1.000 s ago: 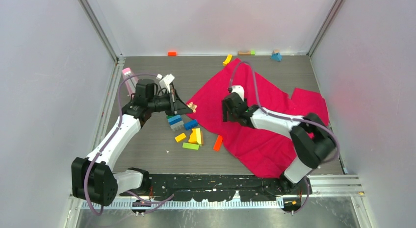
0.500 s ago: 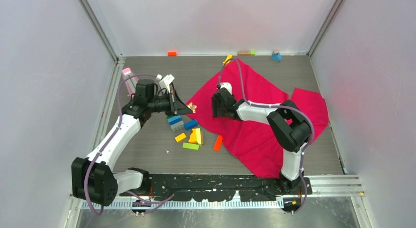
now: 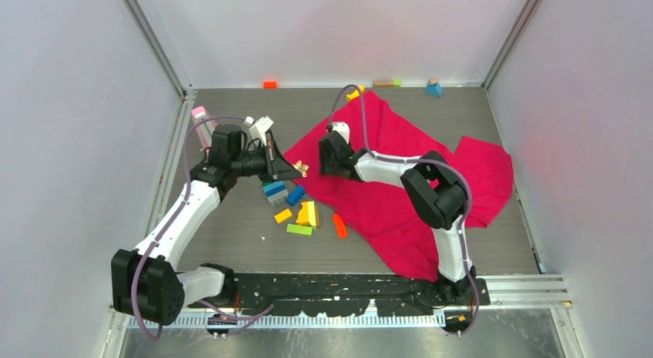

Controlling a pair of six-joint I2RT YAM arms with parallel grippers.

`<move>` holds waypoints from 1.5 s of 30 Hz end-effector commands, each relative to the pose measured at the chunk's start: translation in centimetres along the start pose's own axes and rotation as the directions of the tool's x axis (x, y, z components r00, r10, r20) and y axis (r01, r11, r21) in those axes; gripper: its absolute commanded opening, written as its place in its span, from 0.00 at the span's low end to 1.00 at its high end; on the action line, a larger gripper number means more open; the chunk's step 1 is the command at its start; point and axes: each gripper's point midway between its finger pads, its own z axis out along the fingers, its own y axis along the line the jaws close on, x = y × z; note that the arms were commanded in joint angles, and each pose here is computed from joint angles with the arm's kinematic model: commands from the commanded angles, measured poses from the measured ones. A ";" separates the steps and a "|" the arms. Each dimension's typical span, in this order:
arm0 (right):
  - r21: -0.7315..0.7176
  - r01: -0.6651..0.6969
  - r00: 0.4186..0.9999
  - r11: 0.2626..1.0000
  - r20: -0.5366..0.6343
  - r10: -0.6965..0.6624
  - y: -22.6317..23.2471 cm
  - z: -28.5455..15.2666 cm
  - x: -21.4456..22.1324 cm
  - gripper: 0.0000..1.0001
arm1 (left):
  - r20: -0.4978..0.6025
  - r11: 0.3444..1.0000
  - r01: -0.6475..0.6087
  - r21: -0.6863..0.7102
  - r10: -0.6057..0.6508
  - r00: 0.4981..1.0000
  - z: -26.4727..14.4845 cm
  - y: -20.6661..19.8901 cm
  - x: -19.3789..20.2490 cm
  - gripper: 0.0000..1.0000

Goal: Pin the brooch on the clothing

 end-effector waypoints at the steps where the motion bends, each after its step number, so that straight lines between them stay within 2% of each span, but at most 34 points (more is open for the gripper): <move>1: 0.009 -0.016 0.992 1.000 -0.128 0.017 0.7 1.9 4.2 0.57 | 0.041 0.997 -0.065 0.033 0.064 0.997 -1.0 -1.6 -1.2 0.00; 12: -0.038 -0.023 0.989 0.999 -0.147 0.017 3.1 4.2 3.7 0.56 | 0.054 0.997 -0.067 0.028 0.065 0.996 -1.3 -1.4 -1.6 0.00; 16: -0.071 -0.016 0.992 0.997 -0.126 0.007 4.2 3.8 2.1 0.59 | 0.057 0.998 -0.062 0.028 0.060 0.997 -1.4 -1.3 -1.7 0.00; 20: -0.090 0.021 0.995 0.996 -0.096 -0.030 4.6 2.0 -0.2 0.66 | 0.056 0.998 -0.057 0.032 0.055 0.997 -1.3 -1.2 -1.7 0.00; 24: -0.114 0.063 0.997 0.991 -0.028 -0.067 4.3 -2.4 -3.7 0.71 | 0.057 0.998 -0.056 0.033 0.054 0.997 -1.3 -1.2 -1.7 0.00; 27: -0.105 0.072 0.997 0.992 -0.010 -0.073 2.9 -5.1 -4.9 0.72 | 0.057 0.998 -0.057 0.035 0.055 0.997 -1.3 -1.3 -1.7 0.00; 30: -0.074 0.022 1.000 0.997 0.002 -0.022 -0.1 -7.9 -5.6 0.72 | 0.058 0.998 -0.059 0.038 0.057 0.997 -1.4 -1.3 -1.7 0.00; 34: 0.022 -0.049 0.998 0.999 -0.028 0.049 -5.0 -10.5 -3.9 0.72 | 0.058 0.998 -0.057 0.038 0.055 0.997 -1.3 -1.3 -1.7 0.00; 39: 0.141 -0.123 0.985 0.982 -0.100 0.138 -9.4 -13.0 0.9 0.70 | 0.056 0.998 -0.052 0.038 0.050 0.997 -1.3 -1.2 -1.6 0.00; 45: 0.233 -0.260 0.944 0.937 -0.143 0.297 -12.3 -17.0 6.0 0.58 | 0.057 0.998 -0.049 0.036 0.047 0.997 -1.3 -1.2 -1.6 0.00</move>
